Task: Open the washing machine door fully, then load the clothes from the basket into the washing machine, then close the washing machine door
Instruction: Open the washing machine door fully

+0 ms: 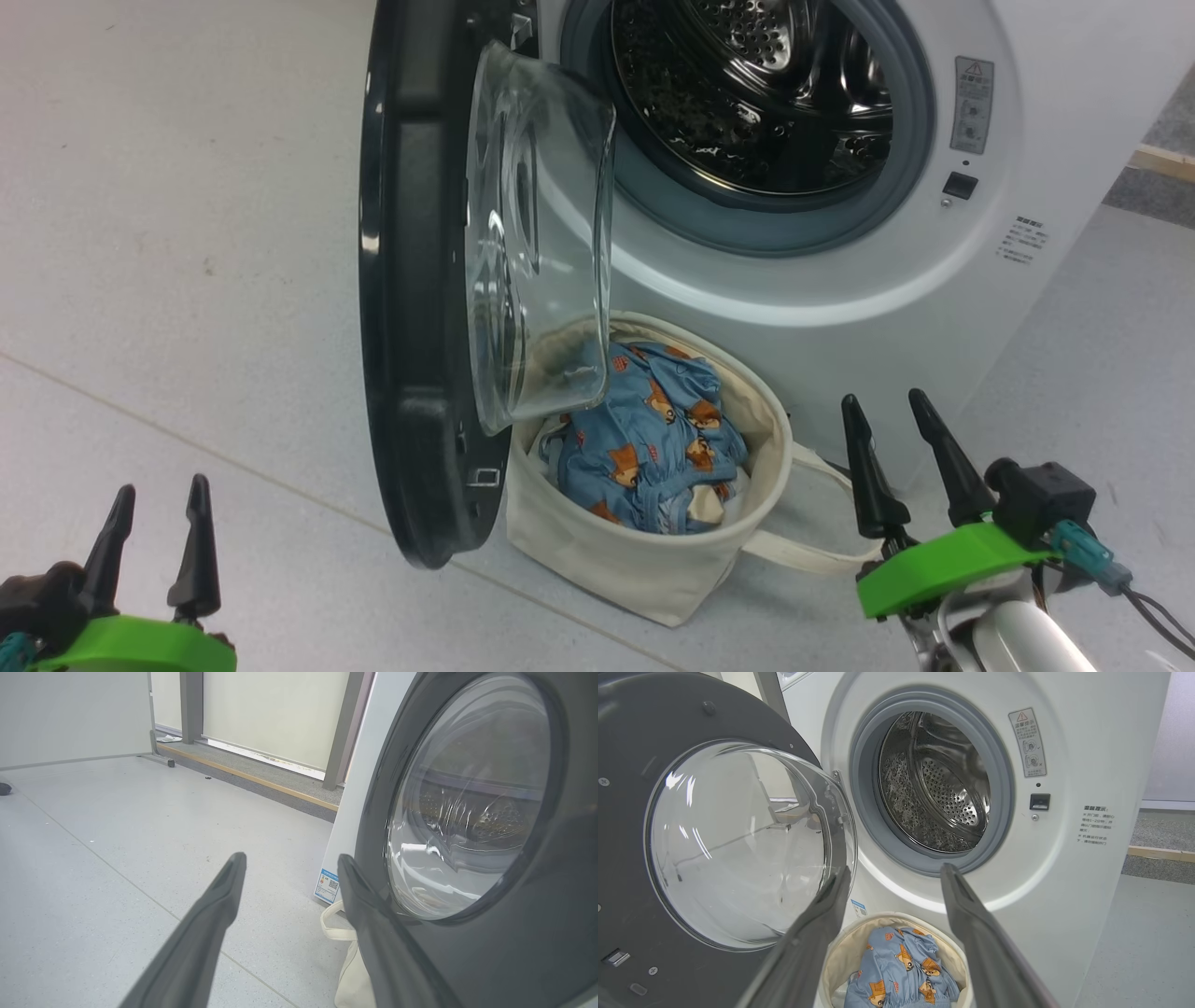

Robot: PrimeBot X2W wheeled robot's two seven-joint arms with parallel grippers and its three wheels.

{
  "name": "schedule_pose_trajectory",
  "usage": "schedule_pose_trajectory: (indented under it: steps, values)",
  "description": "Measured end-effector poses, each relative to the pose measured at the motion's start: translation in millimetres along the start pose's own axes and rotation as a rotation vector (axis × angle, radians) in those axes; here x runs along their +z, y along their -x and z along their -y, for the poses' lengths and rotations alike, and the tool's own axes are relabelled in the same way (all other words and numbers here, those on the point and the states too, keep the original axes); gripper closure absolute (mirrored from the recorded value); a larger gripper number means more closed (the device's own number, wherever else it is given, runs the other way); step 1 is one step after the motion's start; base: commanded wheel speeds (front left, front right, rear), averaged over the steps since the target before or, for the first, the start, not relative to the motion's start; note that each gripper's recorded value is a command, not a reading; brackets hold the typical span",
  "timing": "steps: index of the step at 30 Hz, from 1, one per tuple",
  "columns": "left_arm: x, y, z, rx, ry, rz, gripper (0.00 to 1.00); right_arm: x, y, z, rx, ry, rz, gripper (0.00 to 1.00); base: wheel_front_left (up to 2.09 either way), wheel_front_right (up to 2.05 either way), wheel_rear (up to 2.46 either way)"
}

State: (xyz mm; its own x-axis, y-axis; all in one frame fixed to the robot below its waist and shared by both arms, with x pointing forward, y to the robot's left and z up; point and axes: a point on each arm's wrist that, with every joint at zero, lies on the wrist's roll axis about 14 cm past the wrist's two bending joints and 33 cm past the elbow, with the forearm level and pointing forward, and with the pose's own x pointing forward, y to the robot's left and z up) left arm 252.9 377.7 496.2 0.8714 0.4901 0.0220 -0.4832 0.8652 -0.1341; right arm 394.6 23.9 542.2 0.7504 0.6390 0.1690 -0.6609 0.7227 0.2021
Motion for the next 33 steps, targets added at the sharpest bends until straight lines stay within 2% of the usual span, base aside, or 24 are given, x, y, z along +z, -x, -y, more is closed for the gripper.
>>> schedule_pose_trajectory:
  steps: [12, 13, 14, 15, 24, 29, 33]
  values:
    - [-2.7, -2.2, 3.3, -0.008, -0.003, -0.009, 0.00, -3.4, 1.0, 2.7, -0.012, -0.011, -0.006, 0.00, 0.00, 0.00, 0.00]
    - [-2.1, -2.5, 4.1, -0.010, -0.002, -0.008, 0.03, -3.3, 1.1, 2.9, -0.013, -0.010, -0.006, 0.00, 0.00, 0.00, 0.00]
    - [0.2, -3.3, 5.5, -0.015, 0.001, 0.000, 0.94, -3.4, 1.3, 3.2, -0.014, -0.011, -0.006, 0.00, 0.00, 0.00, 0.00]
    - [4.3, -4.4, 7.9, -0.024, 0.003, 0.013, 1.00, -3.3, 1.5, 3.5, -0.015, -0.011, -0.006, 0.00, 0.00, 0.00, 0.00]
    - [70.6, -7.7, 61.3, -0.162, 0.036, 0.235, 1.00, 2.7, 2.1, 2.2, -0.021, -0.007, 0.009, 0.00, 0.00, 0.00, 0.00]
    - [125.4, -1.4, 115.5, -0.299, 0.060, 0.415, 1.00, 9.6, 4.8, 2.7, -0.029, -0.009, 0.028, 0.00, 0.00, 0.00, 0.00]
    - [134.4, 7.6, 156.5, -0.412, 0.077, 0.447, 1.00, 17.0, 8.3, 5.9, -0.041, -0.005, 0.050, 0.00, 0.00, 0.00, 0.00]
